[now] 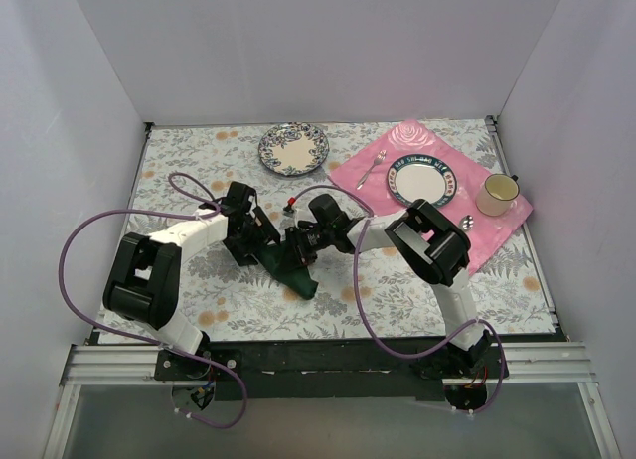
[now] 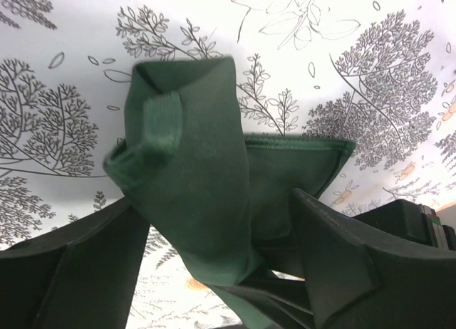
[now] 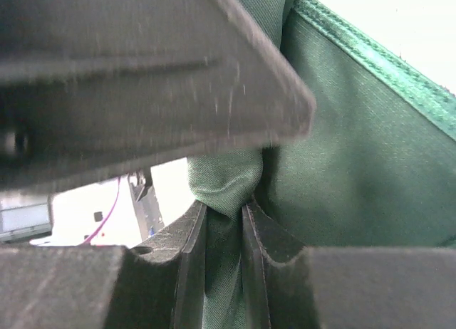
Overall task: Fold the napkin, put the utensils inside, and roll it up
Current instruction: Roll the napkin with the utensil
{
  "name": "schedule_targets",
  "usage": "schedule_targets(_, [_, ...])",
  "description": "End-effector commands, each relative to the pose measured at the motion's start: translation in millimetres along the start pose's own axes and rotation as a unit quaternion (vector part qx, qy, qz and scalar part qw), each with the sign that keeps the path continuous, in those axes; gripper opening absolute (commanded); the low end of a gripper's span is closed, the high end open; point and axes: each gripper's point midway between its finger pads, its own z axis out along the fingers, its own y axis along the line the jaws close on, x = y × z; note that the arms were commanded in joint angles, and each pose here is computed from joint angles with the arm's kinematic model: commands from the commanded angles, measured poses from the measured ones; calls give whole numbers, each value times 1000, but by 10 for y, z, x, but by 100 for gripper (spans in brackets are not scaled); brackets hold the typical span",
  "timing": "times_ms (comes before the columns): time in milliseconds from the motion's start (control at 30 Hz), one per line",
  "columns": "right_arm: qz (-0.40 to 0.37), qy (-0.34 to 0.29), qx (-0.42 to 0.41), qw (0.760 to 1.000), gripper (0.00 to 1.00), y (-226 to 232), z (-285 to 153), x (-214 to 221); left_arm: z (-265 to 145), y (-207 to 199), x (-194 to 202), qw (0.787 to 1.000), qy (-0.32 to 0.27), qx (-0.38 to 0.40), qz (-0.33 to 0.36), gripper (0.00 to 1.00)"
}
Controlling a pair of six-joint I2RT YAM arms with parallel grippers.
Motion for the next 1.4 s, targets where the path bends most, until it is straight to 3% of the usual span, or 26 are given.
schedule_targets(0, [29,15,-18,999,20,-26,-82,108,46,150,-107,999,-40,-31,14,72])
schedule_targets(200, [-9,28,27,999,32,-84,-196,122,106,305,-144,997,-49,-54,18,47])
schedule_targets(433, [-73,42,101,991,52,-55,-422,84,164,386,-146,996,-50,-70,25,30])
schedule_targets(633, [-118,54,150,980,63,-19,-599,156,180,409,-147,996,-51,-74,28,29])
schedule_targets(933, [-162,67,206,963,65,-75,-607,344,180,391,-131,996,-43,-70,30,29])
schedule_targets(1033, [-212,50,242,945,70,63,-629,145,176,347,-121,997,-36,-64,33,30])
schedule_targets(1167, [-290,9,305,907,86,223,-674,-144,230,329,-72,997,-14,-61,42,31])
schedule_targets(1367, [-360,8,345,867,91,329,-408,-366,253,364,-47,997,-7,-65,41,31])
